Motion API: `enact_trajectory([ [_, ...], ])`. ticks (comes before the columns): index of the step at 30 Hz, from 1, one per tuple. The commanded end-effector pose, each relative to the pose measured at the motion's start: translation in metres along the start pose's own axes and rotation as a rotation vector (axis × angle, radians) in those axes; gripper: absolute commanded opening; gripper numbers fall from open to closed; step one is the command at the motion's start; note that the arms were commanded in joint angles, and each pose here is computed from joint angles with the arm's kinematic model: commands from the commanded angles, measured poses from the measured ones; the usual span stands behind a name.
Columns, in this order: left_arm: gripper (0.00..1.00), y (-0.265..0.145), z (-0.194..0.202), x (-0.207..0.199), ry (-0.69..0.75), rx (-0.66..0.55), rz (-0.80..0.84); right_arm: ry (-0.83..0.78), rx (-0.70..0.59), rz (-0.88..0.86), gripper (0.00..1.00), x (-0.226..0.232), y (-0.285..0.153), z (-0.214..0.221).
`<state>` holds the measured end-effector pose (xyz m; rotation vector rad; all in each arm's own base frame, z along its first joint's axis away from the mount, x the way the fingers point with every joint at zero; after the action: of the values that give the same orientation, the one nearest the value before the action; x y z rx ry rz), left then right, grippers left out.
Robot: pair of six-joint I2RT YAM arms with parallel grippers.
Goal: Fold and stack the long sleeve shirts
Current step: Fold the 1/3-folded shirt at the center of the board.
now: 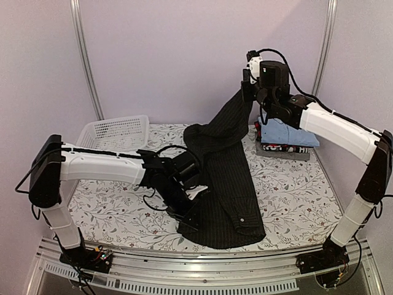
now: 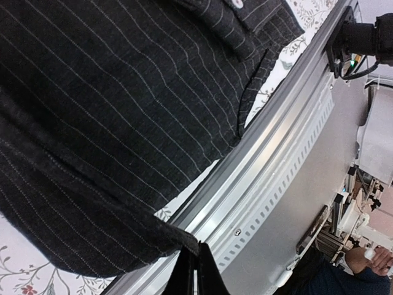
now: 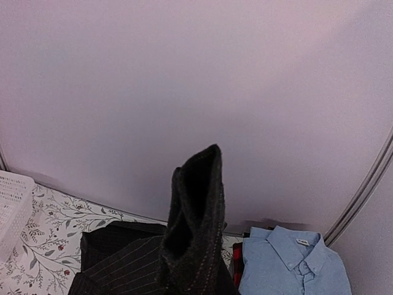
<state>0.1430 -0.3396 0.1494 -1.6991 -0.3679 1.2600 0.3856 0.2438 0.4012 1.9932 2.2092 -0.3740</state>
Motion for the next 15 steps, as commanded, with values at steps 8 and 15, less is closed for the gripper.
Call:
enact_trajectory([
  [8, 0.00, 0.006, -0.010, -0.020, 0.084, 0.037, 0.067, 0.086, 0.053, -0.024, 0.00, -0.019, -0.008, 0.011],
  [15, 0.00, 0.013, -0.016, -0.023, 0.097, 0.056, 0.102, 0.123, 0.074, -0.093, 0.00, -0.013, -0.009, 0.012],
])
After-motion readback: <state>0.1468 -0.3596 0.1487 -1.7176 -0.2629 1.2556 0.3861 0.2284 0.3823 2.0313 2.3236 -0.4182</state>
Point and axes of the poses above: each gripper's point midway between its finger pads, its own y axis out along the fingers, its own x axis along the line the jaws close on, z = x × y, the point moved 8 cm from there along -y, back along the fingers, and after that the axes turned 7 degrees about -y, right-handed, at the moved point
